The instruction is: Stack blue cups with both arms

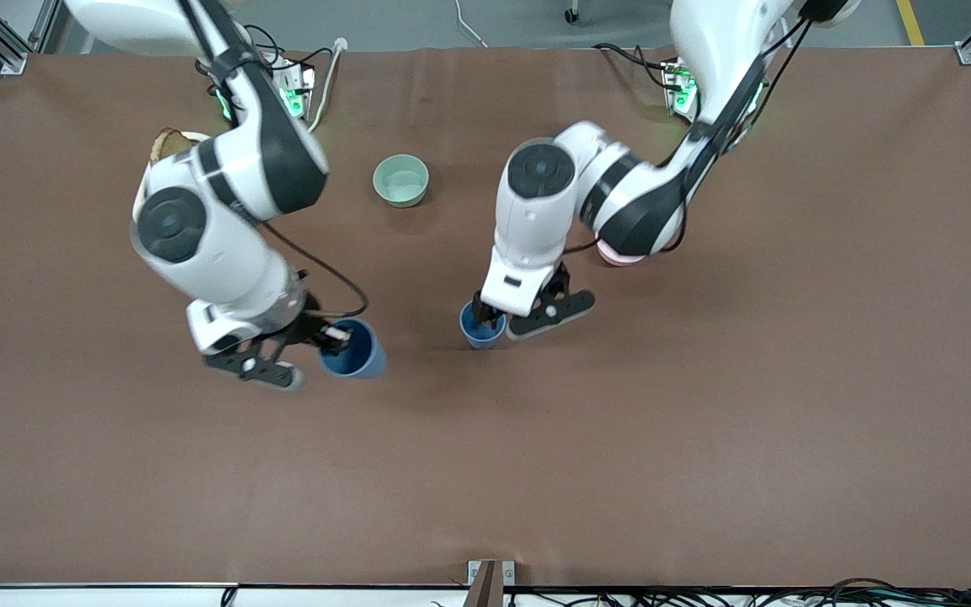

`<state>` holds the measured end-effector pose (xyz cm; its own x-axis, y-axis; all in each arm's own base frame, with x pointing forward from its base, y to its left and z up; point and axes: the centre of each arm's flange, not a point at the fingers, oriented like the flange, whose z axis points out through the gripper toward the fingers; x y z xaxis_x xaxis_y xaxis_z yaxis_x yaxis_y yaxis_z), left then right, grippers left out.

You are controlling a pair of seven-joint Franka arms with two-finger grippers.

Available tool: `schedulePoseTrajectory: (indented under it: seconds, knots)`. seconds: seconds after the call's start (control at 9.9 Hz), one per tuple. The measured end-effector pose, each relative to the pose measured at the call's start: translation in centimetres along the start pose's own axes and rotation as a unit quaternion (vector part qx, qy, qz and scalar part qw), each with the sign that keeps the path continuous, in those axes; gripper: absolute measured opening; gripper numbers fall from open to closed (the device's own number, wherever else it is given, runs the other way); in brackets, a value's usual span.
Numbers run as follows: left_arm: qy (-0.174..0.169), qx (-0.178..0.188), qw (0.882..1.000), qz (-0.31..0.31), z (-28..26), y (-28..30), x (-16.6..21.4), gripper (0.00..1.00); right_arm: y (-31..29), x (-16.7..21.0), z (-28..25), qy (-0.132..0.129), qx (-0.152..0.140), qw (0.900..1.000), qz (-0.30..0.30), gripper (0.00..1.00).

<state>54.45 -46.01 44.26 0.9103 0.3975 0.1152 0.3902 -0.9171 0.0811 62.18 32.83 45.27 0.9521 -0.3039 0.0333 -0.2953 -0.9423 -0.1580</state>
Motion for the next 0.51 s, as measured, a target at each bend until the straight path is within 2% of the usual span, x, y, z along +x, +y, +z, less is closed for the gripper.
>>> schedulePoseTrajectory:
  seconds: [0.2, 0.51]
  knots:
    - [0.014, 0.02, 1.0, 0.016, -6.1, -4.6, 4.9, 1.0, -4.7, -4.7, 1.6, 0.0, 0.009, 1.0, -0.002, 0.04]
    - [0.023, 0.052, 0.996, 0.072, -12.1, -16.4, 16.2, 1.0, -7.8, -9.0, 6.5, -0.02, -0.012, 1.0, -0.011, 0.04]
